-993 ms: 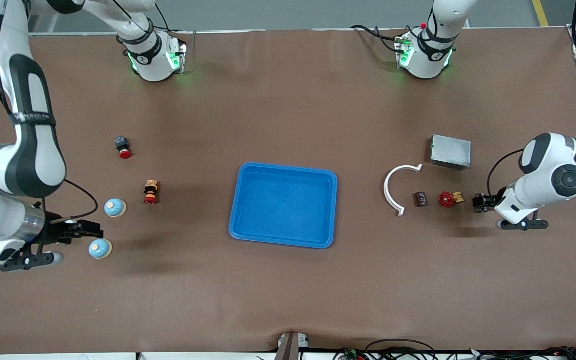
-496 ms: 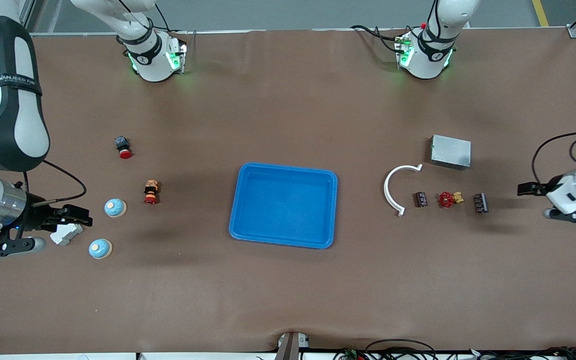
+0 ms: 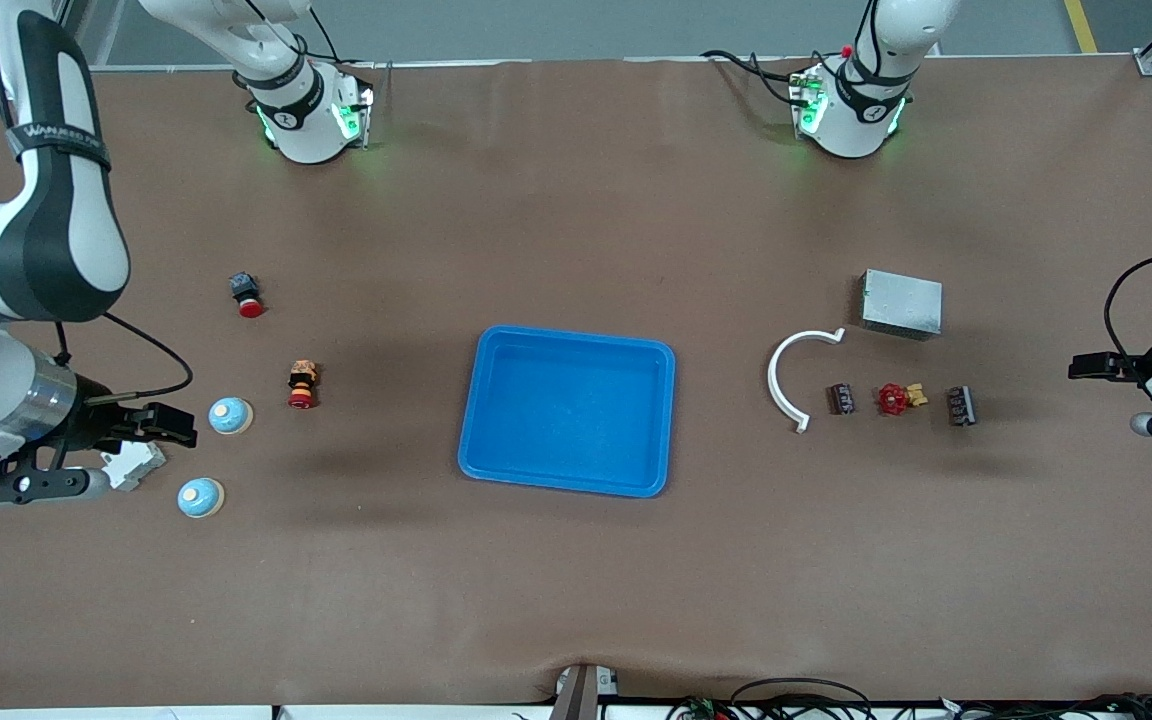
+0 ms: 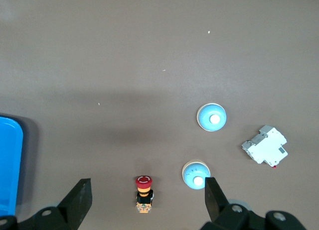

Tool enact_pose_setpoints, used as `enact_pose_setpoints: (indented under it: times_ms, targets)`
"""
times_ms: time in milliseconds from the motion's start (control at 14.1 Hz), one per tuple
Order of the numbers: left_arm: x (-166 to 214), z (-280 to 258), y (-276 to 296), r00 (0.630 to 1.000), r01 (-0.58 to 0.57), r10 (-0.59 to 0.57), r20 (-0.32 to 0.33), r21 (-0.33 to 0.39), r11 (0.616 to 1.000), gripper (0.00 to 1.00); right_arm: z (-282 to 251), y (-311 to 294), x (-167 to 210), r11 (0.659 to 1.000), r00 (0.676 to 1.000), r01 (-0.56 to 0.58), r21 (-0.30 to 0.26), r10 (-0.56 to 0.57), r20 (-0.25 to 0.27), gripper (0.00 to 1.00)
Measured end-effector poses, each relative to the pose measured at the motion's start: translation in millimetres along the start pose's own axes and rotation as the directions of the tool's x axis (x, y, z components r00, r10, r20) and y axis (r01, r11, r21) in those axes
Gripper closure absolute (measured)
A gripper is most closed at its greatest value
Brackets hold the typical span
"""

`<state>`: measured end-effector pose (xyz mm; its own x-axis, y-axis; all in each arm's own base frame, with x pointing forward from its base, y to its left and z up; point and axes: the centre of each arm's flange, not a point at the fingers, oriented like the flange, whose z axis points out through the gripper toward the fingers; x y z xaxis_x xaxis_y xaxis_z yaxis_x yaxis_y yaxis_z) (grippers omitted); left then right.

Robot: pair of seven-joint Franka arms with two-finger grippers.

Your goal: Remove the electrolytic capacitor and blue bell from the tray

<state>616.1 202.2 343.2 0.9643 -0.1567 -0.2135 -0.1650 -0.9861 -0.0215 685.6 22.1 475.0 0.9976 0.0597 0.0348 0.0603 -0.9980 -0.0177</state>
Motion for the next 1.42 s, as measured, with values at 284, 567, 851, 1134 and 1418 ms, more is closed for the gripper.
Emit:
enact_pose_setpoints:
  times_ms: [284, 567, 851, 1134, 1418]
  targets:
    - [-5, -23, -1, 1.0, 0.028, -0.028, -0.006, -0.017, 0.999, 0.0, -25, -1, -10, 1.0, 1.0, -0.008, -0.004, 0.008, -0.004, 0.0]
    - [-14, -56, 6, 0.999, 0.046, -0.047, -0.005, -0.02, 0.999, 0.0, -35, -1, -22, 1.0, 1.0, -0.012, -0.004, 0.012, 0.001, 0.0]
    - [-20, -97, 26, 0.999, 0.044, -0.045, -0.015, -0.022, 0.999, 0.0, -36, -1, -33, 1.0, 1.0, -0.013, -0.004, 0.013, 0.012, 0.0]
    - [-17, -125, 59, 0.999, 0.027, -0.027, -0.032, 0.007, 1.0, 0.0, -42, -2, -37, 1.0, 1.0, -0.012, -0.004, 0.012, 0.006, 0.0]
    - [-2, -128, 107, 1.0, 0.031, -0.031, -0.002, 0.008, 0.999, 0.0, -53, -3, -51, 1.0, 1.0, -0.012, -0.004, 0.012, 0.0, 0.0]
